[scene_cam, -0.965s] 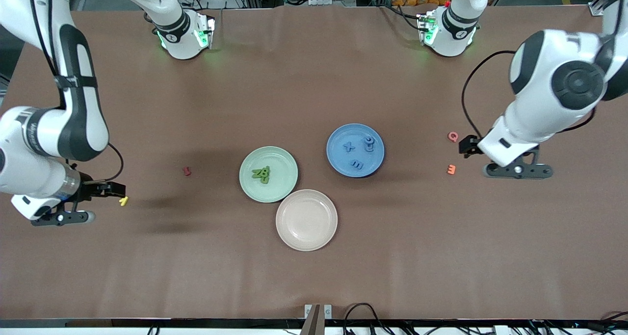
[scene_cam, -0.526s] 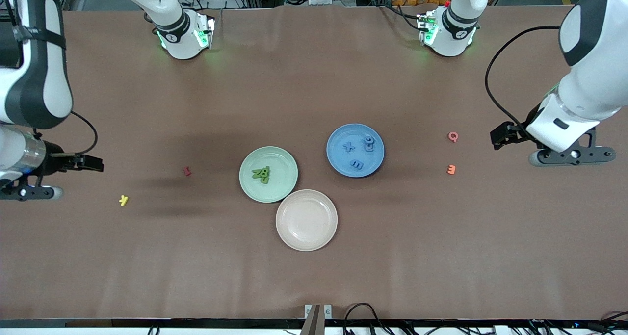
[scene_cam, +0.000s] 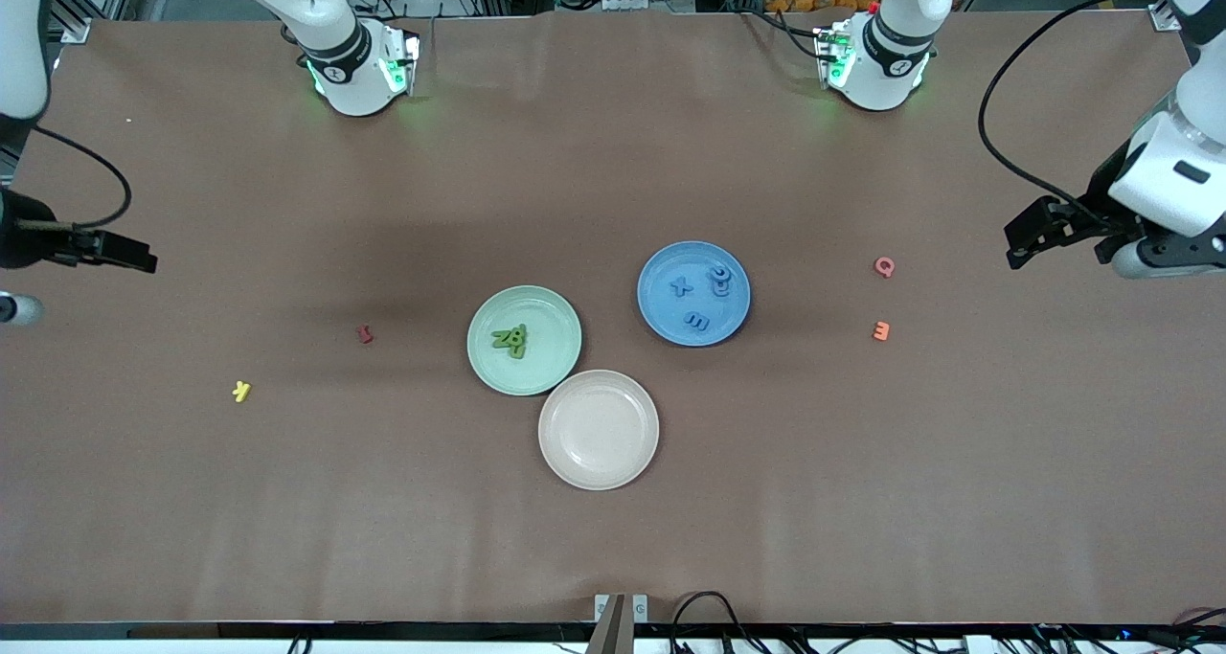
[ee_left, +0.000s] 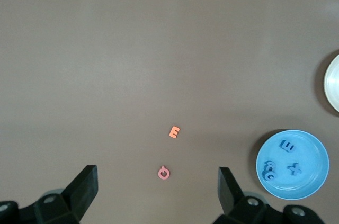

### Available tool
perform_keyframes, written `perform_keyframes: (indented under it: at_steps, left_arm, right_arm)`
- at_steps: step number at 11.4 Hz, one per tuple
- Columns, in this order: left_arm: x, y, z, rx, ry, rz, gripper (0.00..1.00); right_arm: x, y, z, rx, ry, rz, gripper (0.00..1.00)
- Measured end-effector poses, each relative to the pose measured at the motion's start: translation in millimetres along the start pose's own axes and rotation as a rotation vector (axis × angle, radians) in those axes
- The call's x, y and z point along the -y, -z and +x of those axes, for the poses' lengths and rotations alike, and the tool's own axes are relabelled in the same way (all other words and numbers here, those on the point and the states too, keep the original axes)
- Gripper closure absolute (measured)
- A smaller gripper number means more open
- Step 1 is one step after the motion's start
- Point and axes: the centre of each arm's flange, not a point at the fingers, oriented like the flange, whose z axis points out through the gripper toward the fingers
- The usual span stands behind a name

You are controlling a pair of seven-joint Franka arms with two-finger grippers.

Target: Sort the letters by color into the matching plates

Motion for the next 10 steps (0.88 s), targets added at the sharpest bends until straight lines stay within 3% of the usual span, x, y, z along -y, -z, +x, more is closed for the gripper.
perform_keyframes:
  at_steps: [6, 10]
  left_arm:
    - [15, 15, -22, -0.013, 0.036, -0.044, 0.0]
    - [15, 14, -33, -0.034, 0.036, -0.046, 0.0]
  right_arm:
    - [0, 55, -34, -0.09, -0.026, 0.022, 0.0]
    - [6, 62, -36, -0.106, -0.021, 0.023, 0.0]
